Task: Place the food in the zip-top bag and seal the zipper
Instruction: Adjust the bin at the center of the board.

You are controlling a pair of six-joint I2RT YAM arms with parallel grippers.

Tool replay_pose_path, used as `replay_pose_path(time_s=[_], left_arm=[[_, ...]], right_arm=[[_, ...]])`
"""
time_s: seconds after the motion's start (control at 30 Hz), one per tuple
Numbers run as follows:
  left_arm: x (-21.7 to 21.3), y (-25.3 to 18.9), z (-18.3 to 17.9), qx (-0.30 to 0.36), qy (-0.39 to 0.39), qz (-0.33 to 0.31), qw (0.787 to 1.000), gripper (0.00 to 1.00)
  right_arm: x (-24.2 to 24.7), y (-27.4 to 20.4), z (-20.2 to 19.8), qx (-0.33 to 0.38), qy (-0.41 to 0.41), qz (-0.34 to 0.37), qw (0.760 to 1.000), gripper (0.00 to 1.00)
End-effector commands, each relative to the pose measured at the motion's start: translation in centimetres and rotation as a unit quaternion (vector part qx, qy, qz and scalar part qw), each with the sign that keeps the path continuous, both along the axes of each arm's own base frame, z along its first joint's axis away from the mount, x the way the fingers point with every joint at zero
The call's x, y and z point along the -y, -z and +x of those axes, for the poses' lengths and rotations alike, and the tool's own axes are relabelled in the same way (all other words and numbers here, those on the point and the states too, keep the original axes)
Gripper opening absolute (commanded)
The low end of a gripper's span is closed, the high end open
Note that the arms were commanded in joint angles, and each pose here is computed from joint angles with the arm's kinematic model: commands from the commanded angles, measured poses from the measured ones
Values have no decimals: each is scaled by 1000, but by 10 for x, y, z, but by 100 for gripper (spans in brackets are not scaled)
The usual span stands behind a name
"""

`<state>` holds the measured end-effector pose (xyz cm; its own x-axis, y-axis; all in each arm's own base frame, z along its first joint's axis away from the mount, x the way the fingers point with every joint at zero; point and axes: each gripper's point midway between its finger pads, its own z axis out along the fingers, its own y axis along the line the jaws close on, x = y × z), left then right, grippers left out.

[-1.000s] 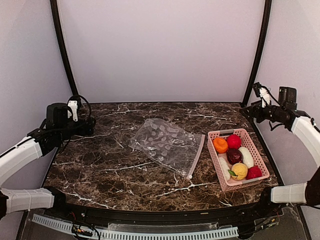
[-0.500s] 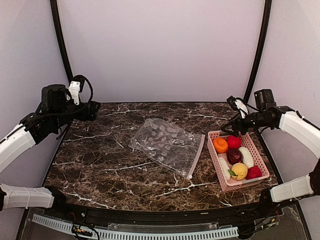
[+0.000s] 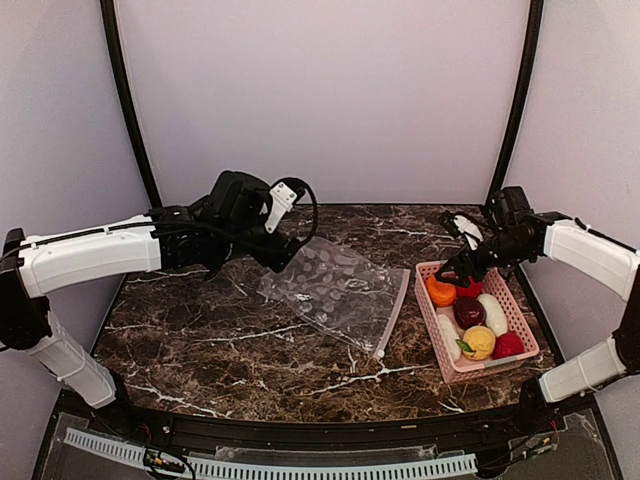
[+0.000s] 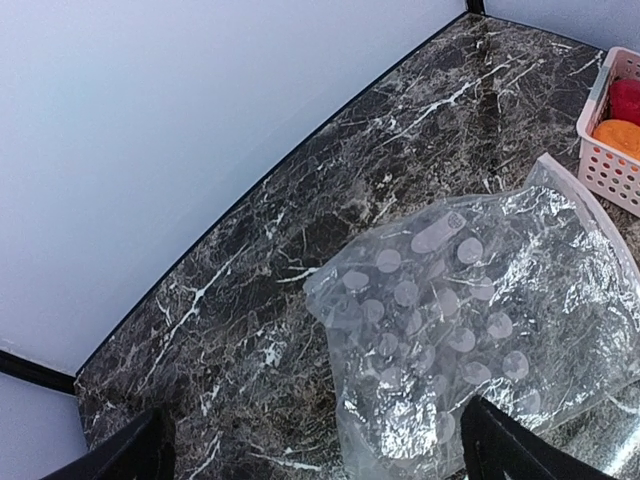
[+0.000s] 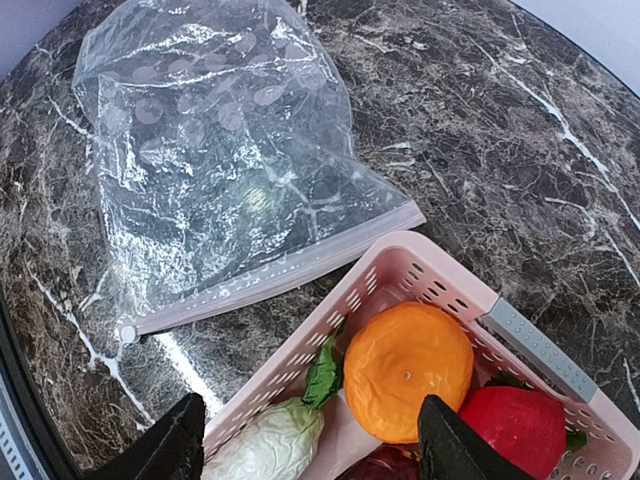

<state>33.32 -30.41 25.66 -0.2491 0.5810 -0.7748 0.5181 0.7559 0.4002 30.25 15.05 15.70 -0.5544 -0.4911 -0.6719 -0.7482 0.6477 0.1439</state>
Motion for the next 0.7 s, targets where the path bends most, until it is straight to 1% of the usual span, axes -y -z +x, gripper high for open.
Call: replay_pose_path(time_s=[0.0,0.03,0.07,0.1,0.17,0.23,0.33,0.37,0.4,0.43,0.5,0.6,0.67], left_arm=[[-12,8,-6,13,7,-14,1000,99],[-17,15,-10,15,6,-19,1000,99],[-15,7,-9,32,6,-41,999,99],[-21,12,-13,34,4,-44,998,99],[-25,7,-12,53,-7,-66,996,99],[-39,8,-7,64,-51,-70,994,99],[-44,14,-1,62,-78,-49,994,99],[-41,28,-3,40,-60,-19,997,99],[-34,22,-3,34,-47,-17,998,99],[-30,29,-6,19,-32,-7,999,99],[-27,24,-6,24,-30,-32,999,98],[-24,23,-13,22,-8,-50,998,91],[-21,20,-16,18,2,-57,998,89]], right_arm=[[-6,12,-11,-14,-23,-22,999,70],[-7,16,-12,-21,-24,-24,999,70],[-9,18,-12,-29,-23,-22,999,70],[-11,20,-11,-37,-22,-16,999,70],[-15,20,-10,-52,-22,-5,998,69],[-19,23,-8,-63,-23,-5,998,68],[-22,33,0,-80,-20,-20,996,62],[-24,35,1,-86,-19,-23,996,59],[-25,38,3,-96,-18,-24,995,57],[-27,40,4,-104,-17,-22,994,54],[-32,45,4,-118,-20,-22,993,51],[-38,53,5,-131,-23,-29,991,45],[-41,56,6,-137,-25,-31,990,44]])
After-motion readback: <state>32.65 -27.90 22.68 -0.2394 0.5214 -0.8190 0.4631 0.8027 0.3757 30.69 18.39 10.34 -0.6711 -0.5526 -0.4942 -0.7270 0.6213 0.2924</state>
